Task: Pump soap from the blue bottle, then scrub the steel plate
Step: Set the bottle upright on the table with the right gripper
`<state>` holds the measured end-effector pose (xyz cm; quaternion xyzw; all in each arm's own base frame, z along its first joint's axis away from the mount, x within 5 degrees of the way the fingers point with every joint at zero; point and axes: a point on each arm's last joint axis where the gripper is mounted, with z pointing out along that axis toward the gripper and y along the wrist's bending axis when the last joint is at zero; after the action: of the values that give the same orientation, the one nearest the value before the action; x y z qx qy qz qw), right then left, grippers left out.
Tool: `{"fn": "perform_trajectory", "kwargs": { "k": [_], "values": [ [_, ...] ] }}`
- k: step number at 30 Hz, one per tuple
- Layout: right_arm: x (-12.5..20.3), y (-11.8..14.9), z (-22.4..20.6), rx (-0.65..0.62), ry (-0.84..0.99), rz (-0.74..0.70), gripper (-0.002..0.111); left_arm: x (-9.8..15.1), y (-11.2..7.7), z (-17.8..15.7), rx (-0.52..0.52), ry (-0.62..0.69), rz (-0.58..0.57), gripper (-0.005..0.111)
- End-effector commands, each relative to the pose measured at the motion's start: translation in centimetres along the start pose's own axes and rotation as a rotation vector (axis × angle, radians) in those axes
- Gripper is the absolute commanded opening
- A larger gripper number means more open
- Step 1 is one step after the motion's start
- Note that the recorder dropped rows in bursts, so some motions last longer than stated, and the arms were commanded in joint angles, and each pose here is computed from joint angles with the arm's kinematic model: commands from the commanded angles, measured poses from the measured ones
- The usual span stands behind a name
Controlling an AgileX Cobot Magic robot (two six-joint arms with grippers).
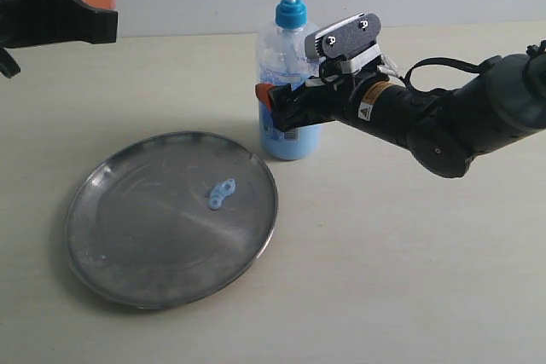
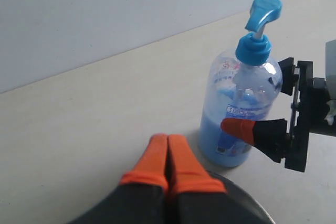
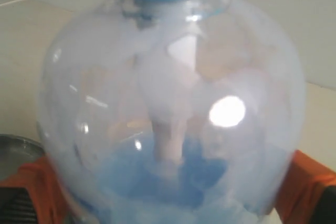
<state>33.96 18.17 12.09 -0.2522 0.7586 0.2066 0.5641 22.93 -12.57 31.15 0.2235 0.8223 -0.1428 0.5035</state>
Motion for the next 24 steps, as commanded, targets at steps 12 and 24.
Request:
{"fn": "perform_trajectory", "kwargs": {
  "k": [12, 24],
  "values": [
    [-2.1, -0.2, -0.1, 0.002, -0.131, 0.01, 0.095, -0.1, -0.1, 0.1, -0.002, -0.016, 0.008, 0.001],
    [-3.6, 0.5, -0.7, -0.058, -0.149, -0.064, 0.099, -0.1, -0.1, 0.1, -0.002, -0.016, 0.008, 0.001]
  ]
}}
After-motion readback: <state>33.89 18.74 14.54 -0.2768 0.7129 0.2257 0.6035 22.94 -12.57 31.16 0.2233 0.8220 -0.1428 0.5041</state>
